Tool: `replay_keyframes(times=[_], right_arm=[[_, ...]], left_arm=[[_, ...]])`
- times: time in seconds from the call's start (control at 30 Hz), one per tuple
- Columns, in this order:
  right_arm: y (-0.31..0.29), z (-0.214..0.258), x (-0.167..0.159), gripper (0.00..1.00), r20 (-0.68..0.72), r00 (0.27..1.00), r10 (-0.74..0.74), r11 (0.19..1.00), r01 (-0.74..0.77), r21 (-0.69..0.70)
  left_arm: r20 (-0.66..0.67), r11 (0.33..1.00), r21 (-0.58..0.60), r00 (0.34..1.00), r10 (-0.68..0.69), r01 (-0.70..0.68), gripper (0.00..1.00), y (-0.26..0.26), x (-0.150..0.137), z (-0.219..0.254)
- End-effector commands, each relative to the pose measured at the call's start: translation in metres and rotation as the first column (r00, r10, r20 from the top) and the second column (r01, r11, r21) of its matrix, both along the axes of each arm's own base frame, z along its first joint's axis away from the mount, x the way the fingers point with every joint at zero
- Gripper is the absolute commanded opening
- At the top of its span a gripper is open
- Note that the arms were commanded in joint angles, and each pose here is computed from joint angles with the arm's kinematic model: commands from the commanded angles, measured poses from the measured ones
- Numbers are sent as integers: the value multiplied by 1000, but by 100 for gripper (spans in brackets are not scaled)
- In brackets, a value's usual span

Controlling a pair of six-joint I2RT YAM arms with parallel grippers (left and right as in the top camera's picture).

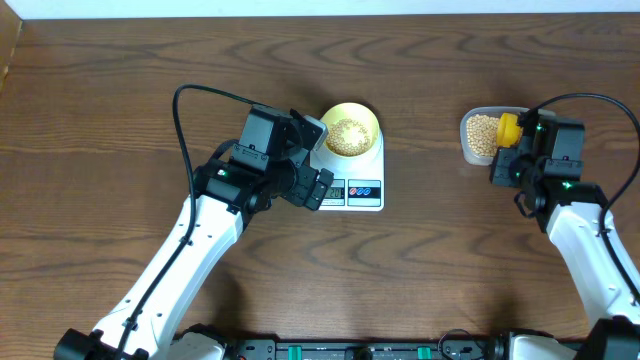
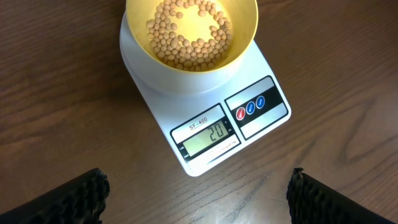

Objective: Scoop item into bowl and weigh 50g on scale

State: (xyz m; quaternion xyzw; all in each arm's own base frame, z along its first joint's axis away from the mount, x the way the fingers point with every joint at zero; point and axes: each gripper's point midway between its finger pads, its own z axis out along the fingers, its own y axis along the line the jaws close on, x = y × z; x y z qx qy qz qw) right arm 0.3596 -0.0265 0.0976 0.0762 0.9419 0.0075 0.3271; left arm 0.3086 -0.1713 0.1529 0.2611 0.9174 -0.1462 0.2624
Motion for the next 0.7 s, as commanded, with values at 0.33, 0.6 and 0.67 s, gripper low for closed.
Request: replay_keyframes(times=[0.33,0.6,0.67], right_arm=[[42,-13,-2,1,-31,995,92,963,-81,257],[44,-6,-1,1,-38,999,8,912,8,410],[41,-4,-1,1,-38,999,-2,895,19,446]], left_arm=[[-6,1000,14,1000,-4,4,94,1,-1,-4],[-6,1000,13,1000,-4,4,94,1,-1,-4],[-6,1000,13,1000,-4,4,94,1,-1,-4]])
